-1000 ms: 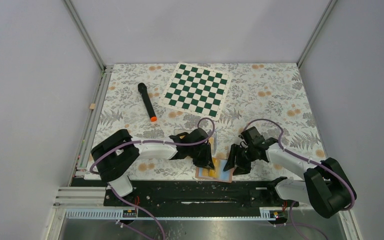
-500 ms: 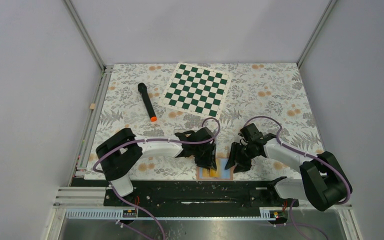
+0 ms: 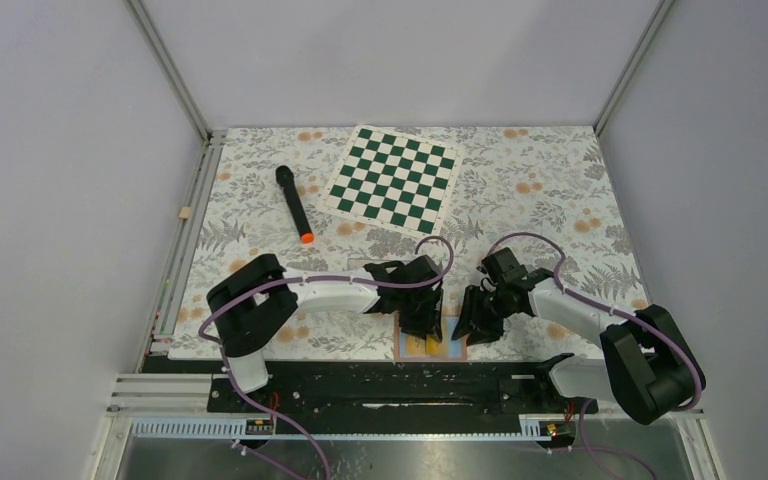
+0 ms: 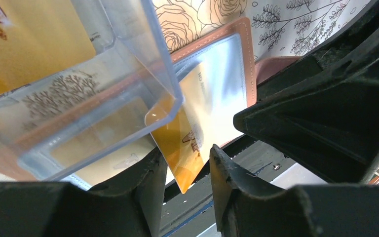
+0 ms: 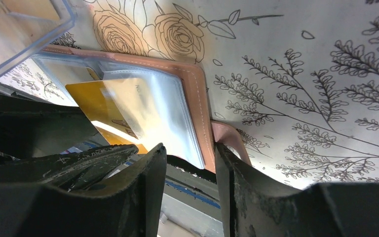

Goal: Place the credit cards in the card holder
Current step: Insert the credit card into the card holder.

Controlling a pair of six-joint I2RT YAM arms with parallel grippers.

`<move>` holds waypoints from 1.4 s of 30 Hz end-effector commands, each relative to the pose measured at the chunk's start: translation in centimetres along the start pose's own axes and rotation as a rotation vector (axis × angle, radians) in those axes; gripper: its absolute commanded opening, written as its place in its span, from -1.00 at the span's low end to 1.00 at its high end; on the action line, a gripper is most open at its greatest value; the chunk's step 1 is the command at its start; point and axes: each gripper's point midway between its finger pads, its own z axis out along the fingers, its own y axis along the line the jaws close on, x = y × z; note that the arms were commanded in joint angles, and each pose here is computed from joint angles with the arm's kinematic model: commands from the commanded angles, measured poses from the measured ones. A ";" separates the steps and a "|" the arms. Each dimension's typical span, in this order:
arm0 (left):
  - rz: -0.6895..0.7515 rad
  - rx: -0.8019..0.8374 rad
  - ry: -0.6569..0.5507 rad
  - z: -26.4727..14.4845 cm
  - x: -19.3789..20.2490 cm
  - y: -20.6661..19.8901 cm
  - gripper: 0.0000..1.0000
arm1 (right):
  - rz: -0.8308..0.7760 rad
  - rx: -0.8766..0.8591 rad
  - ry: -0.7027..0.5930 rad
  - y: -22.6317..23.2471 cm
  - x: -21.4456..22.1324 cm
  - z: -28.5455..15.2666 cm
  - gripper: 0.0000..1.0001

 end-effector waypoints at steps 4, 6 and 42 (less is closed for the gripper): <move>0.002 -0.013 -0.001 0.8 -0.5 -1.0 -0.15 | -0.024 -0.025 -0.010 0.1 -0.1 0.2 -0.06; -0.011 0.007 0.007 1.0 -0.5 -1.6 -0.12 | -0.025 -0.042 -0.011 0.4 -0.1 0.1 -0.07; -0.009 -0.153 -0.074 -5.9 -0.6 1.1 0.77 | -0.050 -0.073 -0.022 1.7 -0.5 -0.9 -0.14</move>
